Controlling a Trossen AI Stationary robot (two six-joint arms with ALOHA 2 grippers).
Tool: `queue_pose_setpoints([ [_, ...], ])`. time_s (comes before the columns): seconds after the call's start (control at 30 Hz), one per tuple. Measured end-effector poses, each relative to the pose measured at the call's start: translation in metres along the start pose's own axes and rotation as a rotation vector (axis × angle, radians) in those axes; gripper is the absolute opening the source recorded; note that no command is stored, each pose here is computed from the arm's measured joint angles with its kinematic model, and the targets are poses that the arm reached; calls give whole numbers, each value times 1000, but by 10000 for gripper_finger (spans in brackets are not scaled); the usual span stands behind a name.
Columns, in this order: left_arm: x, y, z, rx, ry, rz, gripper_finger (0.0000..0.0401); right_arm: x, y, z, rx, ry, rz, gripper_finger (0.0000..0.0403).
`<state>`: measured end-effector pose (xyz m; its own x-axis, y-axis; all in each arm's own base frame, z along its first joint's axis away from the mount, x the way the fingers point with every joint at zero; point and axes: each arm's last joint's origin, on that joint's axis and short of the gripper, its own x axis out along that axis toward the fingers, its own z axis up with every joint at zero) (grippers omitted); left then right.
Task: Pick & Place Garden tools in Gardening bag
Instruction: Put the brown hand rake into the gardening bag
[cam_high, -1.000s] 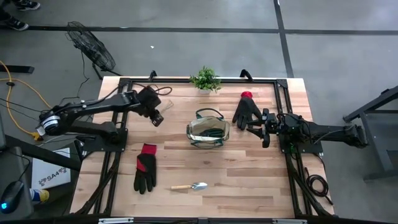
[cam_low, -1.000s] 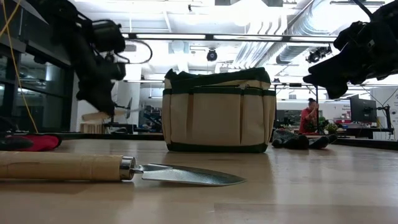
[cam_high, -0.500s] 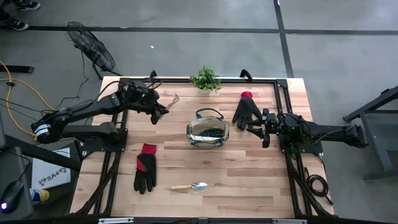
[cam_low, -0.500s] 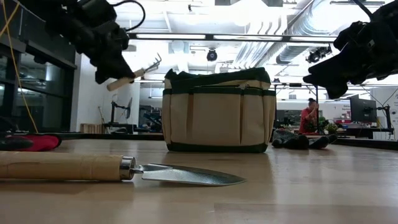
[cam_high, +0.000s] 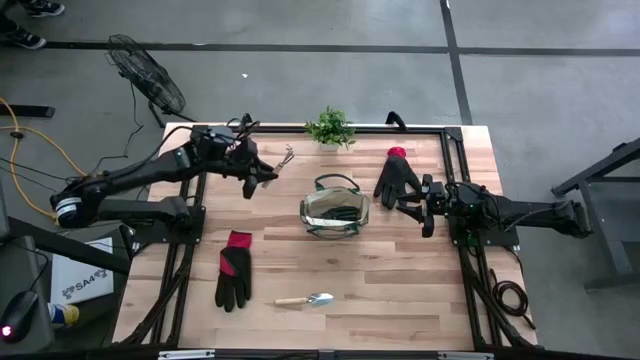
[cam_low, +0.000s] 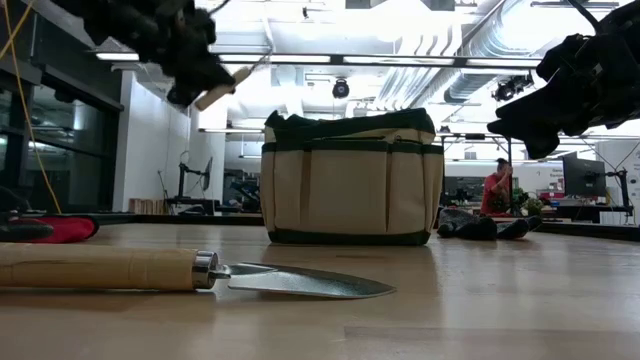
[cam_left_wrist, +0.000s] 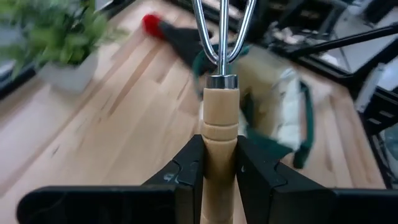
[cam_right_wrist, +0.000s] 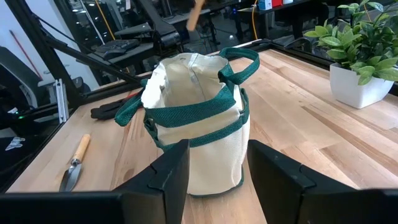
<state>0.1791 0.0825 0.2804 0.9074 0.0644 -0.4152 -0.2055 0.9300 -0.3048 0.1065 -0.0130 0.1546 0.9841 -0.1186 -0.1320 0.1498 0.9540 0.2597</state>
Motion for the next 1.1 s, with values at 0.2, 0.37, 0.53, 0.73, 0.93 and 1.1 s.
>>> queue_pose_setpoints([
  [0.2, 0, -13, 22, 54, 4, 20, 63, 0, 0, 0, 0, 0, 0, 153],
  [0.37, 13, -19, 34, 64, 63, 32, 63, 0, 0, 0, 0, 0, 0, 154],
  [0.53, 33, -21, 41, 79, 152, 24, 63, 0, 0, 0, 0, 0, 0, 154],
  [0.73, 54, -27, 49, 105, 247, 7, 63, 0, 0, 0, 0, 0, 0, 154],
  [0.93, 71, -42, 63, 190, 263, -44, 63, 0, 0, 0, 0, 0, 0, 154],
  [1.1, 83, -55, 73, 220, 258, -59, 63, 0, 0, 0, 0, 0, 0, 154],
])
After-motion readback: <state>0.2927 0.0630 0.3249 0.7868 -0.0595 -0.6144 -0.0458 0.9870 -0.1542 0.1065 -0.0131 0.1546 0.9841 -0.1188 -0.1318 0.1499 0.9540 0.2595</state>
